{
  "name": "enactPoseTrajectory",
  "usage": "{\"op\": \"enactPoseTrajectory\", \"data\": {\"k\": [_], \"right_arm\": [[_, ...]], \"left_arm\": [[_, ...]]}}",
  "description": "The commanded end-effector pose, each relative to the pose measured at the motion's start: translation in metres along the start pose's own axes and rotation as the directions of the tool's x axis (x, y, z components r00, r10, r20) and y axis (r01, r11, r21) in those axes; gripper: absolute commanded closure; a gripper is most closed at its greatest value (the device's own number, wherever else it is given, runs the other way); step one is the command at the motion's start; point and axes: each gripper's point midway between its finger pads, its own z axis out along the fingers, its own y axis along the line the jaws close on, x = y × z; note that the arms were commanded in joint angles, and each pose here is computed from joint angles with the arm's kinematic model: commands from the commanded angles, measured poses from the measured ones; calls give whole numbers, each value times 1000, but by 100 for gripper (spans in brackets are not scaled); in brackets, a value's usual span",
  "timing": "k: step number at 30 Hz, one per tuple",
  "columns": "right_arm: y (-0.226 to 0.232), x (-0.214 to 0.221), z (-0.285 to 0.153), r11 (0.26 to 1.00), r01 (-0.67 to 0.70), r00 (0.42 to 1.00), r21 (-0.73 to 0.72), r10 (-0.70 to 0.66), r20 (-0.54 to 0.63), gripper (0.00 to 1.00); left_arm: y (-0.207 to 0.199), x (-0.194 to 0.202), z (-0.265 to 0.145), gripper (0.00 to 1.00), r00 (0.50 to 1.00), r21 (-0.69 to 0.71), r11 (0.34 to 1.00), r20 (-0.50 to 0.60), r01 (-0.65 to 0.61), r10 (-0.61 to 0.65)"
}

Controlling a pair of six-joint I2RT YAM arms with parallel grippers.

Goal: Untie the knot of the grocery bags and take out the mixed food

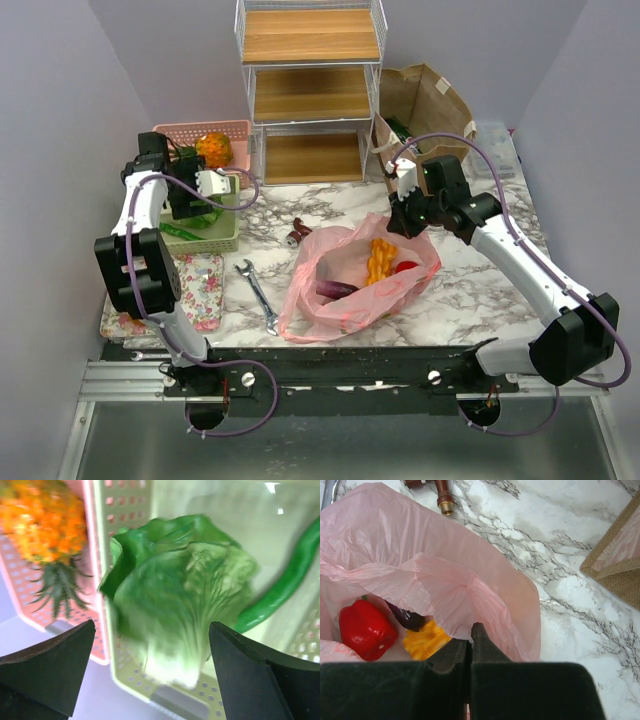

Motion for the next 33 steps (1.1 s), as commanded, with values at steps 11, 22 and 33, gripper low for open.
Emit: {"op": "enactPoseTrajectory", "data": {"k": [11,22,33], "right_arm": [[2,-1,-13,999,41,999,-8,-41,2,99],[17,3,-26,997,56,997,-56,-53,50,99],[24,-18,-36,990,125,979,-65,-113,171,99]], "left_arm": [[41,-138,-175,2,752,-203,771,466,604,-466],[-171,-306,-172,1,584,392,790,532,472,-613],[-202,-339,-75,1,674,438,761,372,479,-638]]}}
